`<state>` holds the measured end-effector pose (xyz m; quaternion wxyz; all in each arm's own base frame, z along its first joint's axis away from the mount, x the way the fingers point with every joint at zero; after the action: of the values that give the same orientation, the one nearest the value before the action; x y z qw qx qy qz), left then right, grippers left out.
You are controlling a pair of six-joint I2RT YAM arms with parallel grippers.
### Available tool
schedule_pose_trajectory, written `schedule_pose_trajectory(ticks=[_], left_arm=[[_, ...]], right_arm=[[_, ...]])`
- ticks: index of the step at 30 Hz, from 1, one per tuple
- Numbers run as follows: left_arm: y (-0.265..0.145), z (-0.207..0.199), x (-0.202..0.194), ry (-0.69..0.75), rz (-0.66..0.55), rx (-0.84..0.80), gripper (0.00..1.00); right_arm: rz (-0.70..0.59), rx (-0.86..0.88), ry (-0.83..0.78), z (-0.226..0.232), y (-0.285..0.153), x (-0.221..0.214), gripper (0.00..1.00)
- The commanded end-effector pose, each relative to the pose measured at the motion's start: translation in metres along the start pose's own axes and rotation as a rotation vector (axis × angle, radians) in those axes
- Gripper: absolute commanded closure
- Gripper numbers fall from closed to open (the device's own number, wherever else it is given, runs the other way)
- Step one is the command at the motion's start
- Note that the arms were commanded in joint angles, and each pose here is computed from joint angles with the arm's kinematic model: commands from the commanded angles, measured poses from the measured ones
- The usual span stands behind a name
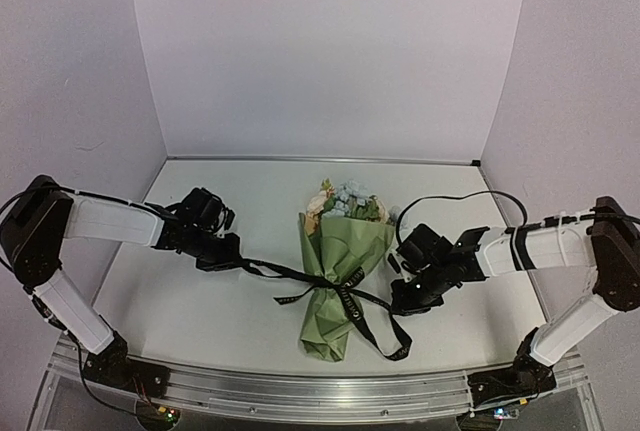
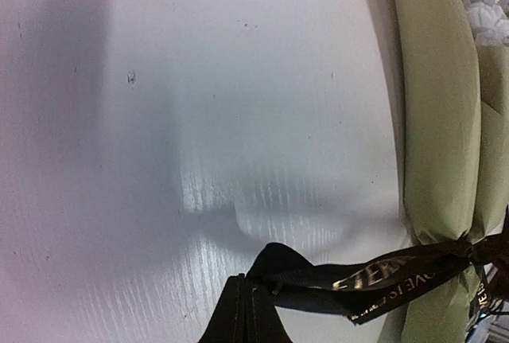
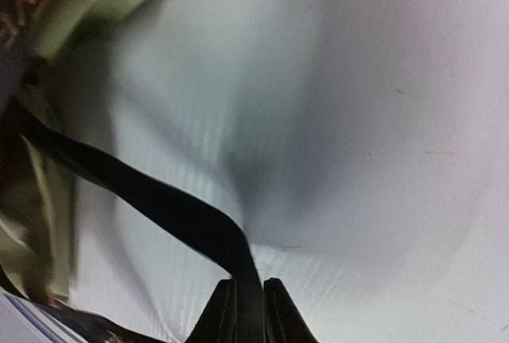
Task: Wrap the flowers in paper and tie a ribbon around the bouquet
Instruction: Tie the half-tied ribbon around the folded bouquet.
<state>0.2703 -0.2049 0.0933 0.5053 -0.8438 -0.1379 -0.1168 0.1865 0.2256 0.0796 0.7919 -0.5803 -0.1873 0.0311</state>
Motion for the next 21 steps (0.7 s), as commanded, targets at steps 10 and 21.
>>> schedule_pose_trajectory(ticks=[10, 21], left_arm=[[-0.046, -0.079, 0.004, 0.413, -0.167, -0.073, 0.37], [-0.058, -0.1, -0.021, 0.536, -0.19, -0.084, 0.35]], right_arm=[[0.022, 0.044, 0.048, 0.027, -0.055, 0.029, 0.46], [0.03, 0.069, 0.206, 0.078, -0.05, 0.084, 0.51]])
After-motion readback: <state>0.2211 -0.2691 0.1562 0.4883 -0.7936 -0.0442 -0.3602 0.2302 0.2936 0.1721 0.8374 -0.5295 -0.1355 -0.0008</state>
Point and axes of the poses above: each gripper's point midway between its finger pads, its own y axis out along the fingers, its own z axis along the line the jaws close on, x = y × z, the point moved 6 cm from there along -y, back along the fingers, and after that the axes turned 3 degrees about -y, right-handed, at the moved point
